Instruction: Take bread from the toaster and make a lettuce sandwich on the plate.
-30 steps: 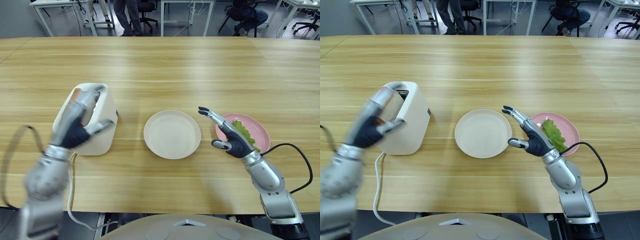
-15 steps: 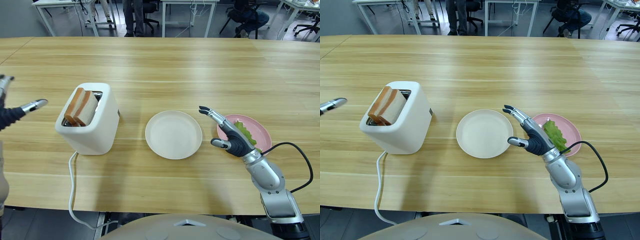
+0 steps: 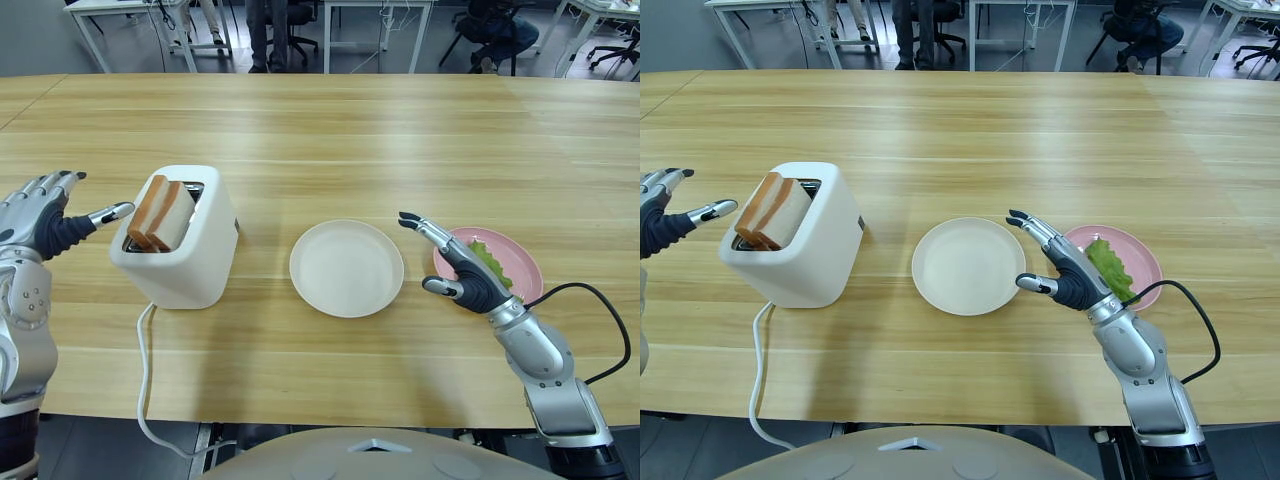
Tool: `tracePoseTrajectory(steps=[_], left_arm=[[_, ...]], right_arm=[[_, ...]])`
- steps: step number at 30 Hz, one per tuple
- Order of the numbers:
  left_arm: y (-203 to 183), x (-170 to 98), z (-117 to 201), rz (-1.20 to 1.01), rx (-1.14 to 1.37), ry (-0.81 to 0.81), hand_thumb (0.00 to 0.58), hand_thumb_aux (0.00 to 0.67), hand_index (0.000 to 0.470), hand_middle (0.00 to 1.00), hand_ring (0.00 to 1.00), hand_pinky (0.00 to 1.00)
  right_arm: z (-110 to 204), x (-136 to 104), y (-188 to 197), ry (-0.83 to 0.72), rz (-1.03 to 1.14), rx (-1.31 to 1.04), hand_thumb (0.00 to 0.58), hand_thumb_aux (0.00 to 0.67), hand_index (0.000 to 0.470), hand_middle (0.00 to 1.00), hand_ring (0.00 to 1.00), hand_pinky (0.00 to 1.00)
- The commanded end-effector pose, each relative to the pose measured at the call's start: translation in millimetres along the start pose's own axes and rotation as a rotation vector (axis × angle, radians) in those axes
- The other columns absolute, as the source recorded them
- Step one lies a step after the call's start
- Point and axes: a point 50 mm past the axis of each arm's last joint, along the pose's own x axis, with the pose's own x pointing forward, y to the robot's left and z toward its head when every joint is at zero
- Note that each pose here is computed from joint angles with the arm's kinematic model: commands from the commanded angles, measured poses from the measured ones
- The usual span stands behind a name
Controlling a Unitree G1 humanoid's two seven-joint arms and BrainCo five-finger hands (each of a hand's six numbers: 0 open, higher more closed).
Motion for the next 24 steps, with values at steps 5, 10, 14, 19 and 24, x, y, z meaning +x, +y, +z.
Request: tracePoseTrajectory(steps=[5,10,14,19,24], left_arm=[[-11,9,11,-0.051,-0.022,-0.017,0.000,0.000,0.000,0.00,0.00,0.00],[-28,10,19,-0.120,0.009,-0.035,0.000,0.000,0.000,0.00,0.00,0.00],[-38,10,25,-0.165,0.019,-0.054,0.000,0.000,0.000,0.00,0.00,0.00],[-44,12,25,-0.195,0.063,-0.047,0.000,0.000,0.000,0.00,0.00,0.00],[-44,13,24,-0.203,0.083,-0.031,0.000,0.000,0.000,0.00,0.00,0.00]], right_arm=[[4,0,0,-0.004,-0.001,0.003,0.000,0.000,0.000,0.00,0.00,0.00],[5,1,2,-0.005,0.000,0.007,0.000,0.000,0.000,0.00,0.00,0.00],[5,0,4,-0.003,0.001,0.010,0.000,0.000,0.000,0.00,0.00,0.00],[6,1,5,-0.004,0.000,0.013,0.000,0.000,0.000,0.00,0.00,0.00],[7,1,5,-0.005,0.000,0.015,0.000,0.000,0.000,0.00,0.00,0.00]])
